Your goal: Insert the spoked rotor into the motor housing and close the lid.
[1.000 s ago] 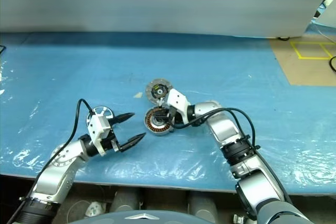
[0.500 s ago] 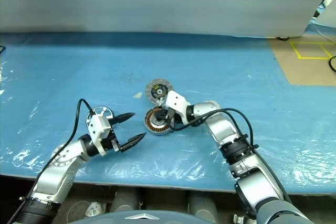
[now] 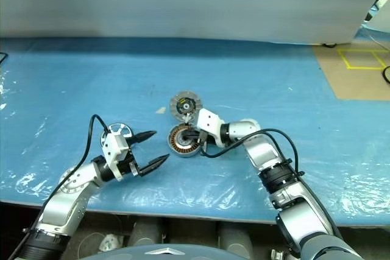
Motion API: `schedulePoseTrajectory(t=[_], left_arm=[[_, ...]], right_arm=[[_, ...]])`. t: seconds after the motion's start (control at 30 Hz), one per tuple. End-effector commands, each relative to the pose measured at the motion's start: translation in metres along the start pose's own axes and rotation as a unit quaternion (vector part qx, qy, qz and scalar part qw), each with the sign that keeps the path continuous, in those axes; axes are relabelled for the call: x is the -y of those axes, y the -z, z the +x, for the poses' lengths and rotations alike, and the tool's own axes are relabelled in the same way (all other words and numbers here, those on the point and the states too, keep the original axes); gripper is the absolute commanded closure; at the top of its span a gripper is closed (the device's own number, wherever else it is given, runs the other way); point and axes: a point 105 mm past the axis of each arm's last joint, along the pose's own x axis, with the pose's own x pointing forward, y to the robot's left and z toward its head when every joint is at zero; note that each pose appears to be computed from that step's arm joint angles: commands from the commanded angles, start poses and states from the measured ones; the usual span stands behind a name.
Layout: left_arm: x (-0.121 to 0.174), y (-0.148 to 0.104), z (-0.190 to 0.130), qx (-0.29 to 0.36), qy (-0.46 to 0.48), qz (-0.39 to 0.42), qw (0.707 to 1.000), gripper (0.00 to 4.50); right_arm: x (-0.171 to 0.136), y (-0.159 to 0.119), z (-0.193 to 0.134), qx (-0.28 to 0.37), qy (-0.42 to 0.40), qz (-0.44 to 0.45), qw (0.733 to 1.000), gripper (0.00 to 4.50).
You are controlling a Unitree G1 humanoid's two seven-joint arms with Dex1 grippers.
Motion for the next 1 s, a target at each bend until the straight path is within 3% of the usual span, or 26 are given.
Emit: schedulePoseTrajectory(t=[0.03, 0.27, 0.57, 1.0], left_arm=[[0.001, -0.008, 0.001, 0.01, 0.009, 0.016, 1.0, 0.0], [0.002, -0.007, 0.002, 0.01, 0.014, 0.014, 1.0, 0.0], [0.003, -0.006, 0.003, 0.009, 0.012, 0.013, 1.0, 0.0], [0.004, -0.004, 0.004, 0.008, 0.011, 0.012, 1.0, 0.0]], right_arm=[[0.004, 0.001, -0.012, -0.014, 0.005, -0.015, 1.0, 4.48], [0.003, 0.01, -0.013, -0.094, -0.012, -0.048, 0.994, 4.48], [-0.003, -0.021, -0.005, -0.003, -0.02, -0.01, 1.0, 4.48], [-0.002, -0.025, 0.003, 0.005, -0.017, -0.008, 1.0, 4.48]])
